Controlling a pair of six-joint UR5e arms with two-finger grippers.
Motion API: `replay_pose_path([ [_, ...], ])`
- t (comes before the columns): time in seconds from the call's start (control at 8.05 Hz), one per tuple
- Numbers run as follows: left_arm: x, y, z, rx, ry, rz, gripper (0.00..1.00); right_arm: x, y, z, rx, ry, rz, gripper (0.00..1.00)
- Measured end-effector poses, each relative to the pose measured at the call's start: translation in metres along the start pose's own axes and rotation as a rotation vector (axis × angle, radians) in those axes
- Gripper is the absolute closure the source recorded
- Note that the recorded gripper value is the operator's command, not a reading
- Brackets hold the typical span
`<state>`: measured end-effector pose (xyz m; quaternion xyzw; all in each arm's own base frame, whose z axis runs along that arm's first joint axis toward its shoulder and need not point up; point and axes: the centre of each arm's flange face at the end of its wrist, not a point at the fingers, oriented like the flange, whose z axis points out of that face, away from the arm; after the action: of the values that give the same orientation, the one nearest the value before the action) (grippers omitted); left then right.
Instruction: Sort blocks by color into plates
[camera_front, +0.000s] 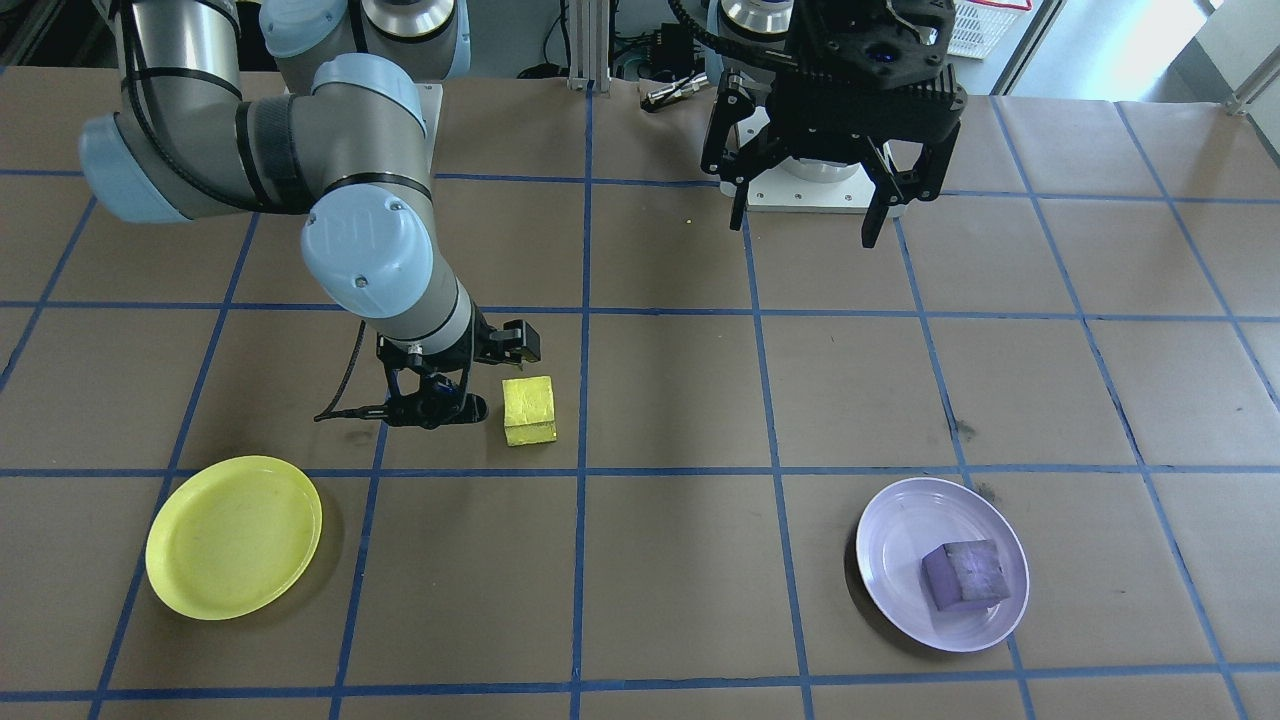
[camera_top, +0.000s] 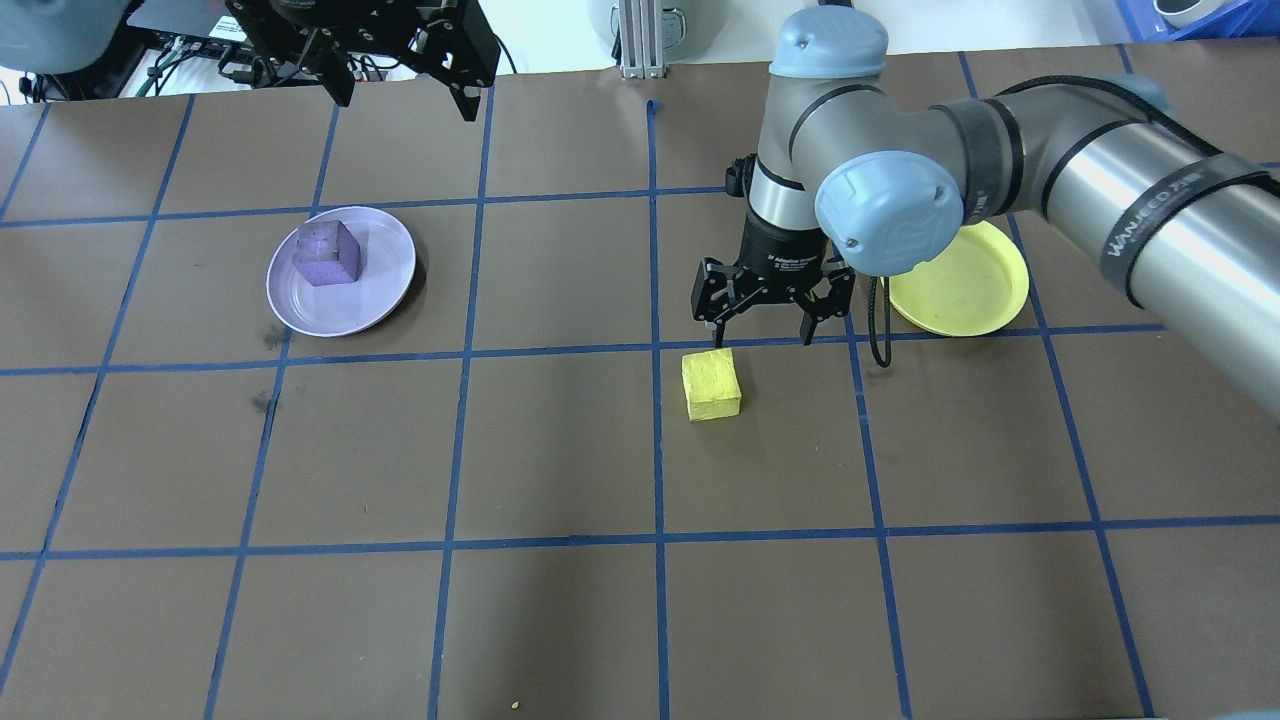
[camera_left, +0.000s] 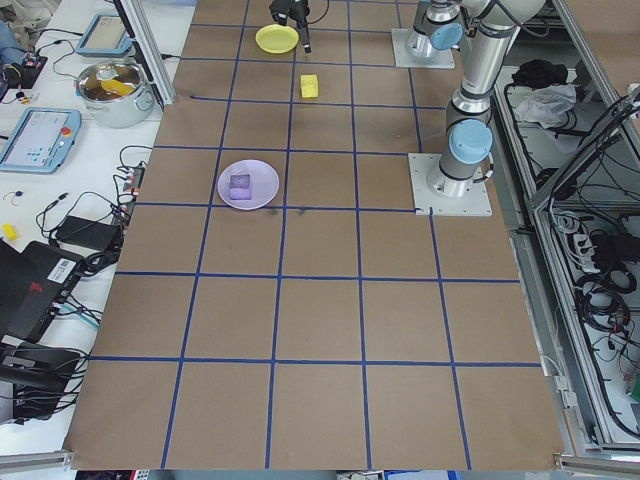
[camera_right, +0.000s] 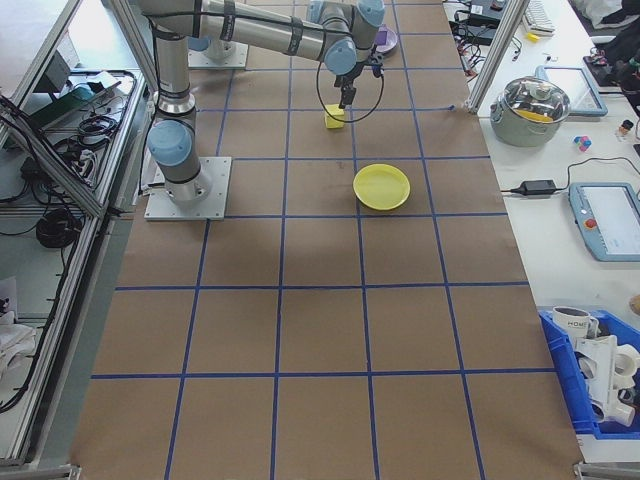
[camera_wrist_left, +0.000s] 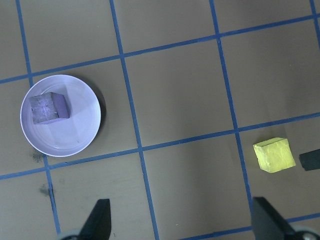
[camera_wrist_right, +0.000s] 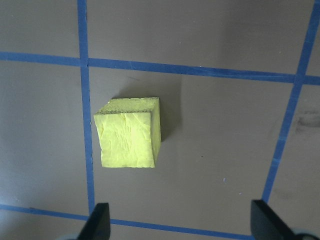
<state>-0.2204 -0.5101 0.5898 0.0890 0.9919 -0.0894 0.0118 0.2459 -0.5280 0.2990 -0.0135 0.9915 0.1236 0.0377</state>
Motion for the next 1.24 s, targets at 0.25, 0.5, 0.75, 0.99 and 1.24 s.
replay_pose_path([
  [0.25, 0.000, 0.007, -0.006, 0.015, 0.001, 0.002, 0.00, -0.016, -0.008, 0.033, -0.055, 0.016, 0.038, 0.00],
  [0.5, 0.001, 0.009, -0.007, 0.017, 0.005, 0.011, 0.00, -0.029, -0.013, 0.064, -0.105, 0.034, 0.027, 0.00],
  [0.75, 0.001, 0.012, -0.008, 0.016, 0.003, 0.014, 0.00, -0.036, -0.019, 0.081, -0.116, 0.040, 0.013, 0.00],
  [0.99, 0.001, 0.019, -0.004, 0.005, 0.004, 0.015, 0.00, -0.043, -0.025, 0.100, -0.124, 0.047, 0.004, 0.00],
  [1.24, 0.001, 0.023, -0.002, 0.002, 0.004, 0.016, 0.00, -0.045, -0.026, 0.107, -0.130, 0.051, 0.001, 0.00],
])
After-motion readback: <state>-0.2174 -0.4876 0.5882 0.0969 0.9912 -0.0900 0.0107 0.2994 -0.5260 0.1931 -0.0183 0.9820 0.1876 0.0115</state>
